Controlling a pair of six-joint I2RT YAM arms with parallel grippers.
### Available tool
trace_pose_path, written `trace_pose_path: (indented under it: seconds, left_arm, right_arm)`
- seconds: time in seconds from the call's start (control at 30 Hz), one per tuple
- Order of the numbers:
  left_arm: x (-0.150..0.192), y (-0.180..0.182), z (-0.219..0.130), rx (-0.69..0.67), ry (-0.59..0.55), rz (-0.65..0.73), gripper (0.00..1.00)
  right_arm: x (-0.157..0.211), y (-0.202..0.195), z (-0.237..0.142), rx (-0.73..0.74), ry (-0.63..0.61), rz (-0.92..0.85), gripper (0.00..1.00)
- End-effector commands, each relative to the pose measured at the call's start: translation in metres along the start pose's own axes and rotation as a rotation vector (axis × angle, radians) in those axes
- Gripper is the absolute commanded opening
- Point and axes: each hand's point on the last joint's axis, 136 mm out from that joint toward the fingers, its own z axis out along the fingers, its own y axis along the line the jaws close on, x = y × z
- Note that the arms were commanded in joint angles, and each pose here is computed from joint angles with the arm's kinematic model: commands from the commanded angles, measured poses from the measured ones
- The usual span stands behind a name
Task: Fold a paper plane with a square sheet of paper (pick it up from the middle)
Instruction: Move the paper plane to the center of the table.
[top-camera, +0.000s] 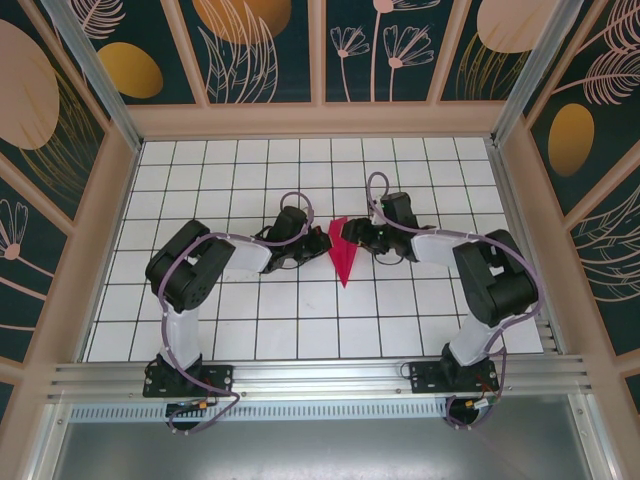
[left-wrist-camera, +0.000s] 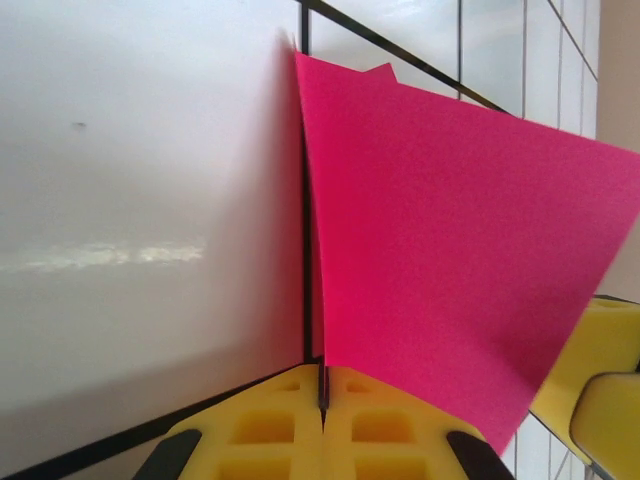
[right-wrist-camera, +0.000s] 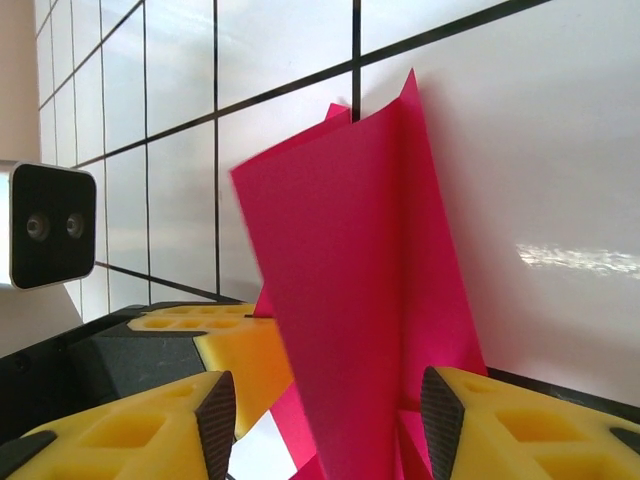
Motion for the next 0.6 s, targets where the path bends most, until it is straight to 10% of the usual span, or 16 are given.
trace_pose_path:
  seconds: [0.0, 0.57]
  left_arm:
    - [0.004, 0.026, 0.002, -0.074, 0.004, -0.02, 0.0]
    - [0.013, 0.057, 0.004, -0.153, 0.017, -0.044, 0.0]
  right_arm:
    - [0.004, 0.002, 0.008, -0.007, 0.031, -0.03, 0.57]
    - [-0.006, -0.004, -0.003, 0.031, -0.036, -0.123, 0.69]
